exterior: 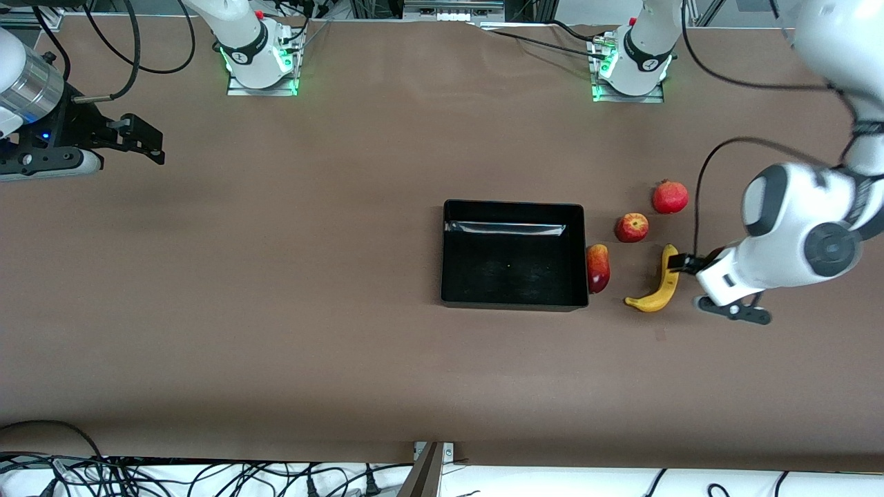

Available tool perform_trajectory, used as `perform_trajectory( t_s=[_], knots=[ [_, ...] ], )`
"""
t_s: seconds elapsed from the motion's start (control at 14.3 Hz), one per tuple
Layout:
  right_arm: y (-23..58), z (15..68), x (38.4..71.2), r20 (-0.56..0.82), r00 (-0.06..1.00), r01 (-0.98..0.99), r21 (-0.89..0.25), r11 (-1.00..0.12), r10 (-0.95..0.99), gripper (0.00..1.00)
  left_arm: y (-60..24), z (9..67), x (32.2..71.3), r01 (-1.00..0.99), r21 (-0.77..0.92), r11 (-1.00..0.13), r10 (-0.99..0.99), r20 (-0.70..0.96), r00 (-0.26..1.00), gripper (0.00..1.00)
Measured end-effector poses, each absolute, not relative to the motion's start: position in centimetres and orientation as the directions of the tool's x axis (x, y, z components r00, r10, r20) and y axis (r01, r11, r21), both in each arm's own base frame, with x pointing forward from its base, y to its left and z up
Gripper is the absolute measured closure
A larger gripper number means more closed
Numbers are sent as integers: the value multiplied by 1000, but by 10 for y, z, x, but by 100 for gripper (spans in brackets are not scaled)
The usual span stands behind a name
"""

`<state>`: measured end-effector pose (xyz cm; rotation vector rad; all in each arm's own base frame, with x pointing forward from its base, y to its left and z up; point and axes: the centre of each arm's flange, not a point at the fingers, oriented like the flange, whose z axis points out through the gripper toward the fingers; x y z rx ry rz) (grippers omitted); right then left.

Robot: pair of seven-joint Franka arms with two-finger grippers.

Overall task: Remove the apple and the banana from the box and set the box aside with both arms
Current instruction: 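Lift the banana out of the tray with the left gripper, then release the banana near the plum while the right gripper reaches the tray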

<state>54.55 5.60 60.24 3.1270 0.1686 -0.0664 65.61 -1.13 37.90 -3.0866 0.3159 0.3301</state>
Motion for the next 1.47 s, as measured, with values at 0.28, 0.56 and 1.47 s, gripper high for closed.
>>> perform_trajectory(
  t_s=[0.28, 0.56, 1.47],
  knots=[
    [66, 602, 548, -25, 992, 124, 8, -992, 123, 0, -18, 494, 650, -120, -39, -992, -110, -197, 974, 0],
    [90, 570, 569, -31, 987, 160, 16, -987, 160, 0, -22, 577, 615, -32, -67, -997, -26, -92, 995, 0],
    [333, 401, 570, -64, 998, 21, -86, -996, 27, 0, -22, 578, 560, 58, -42, -997, 57, 18, 998, 0]
  ],
)
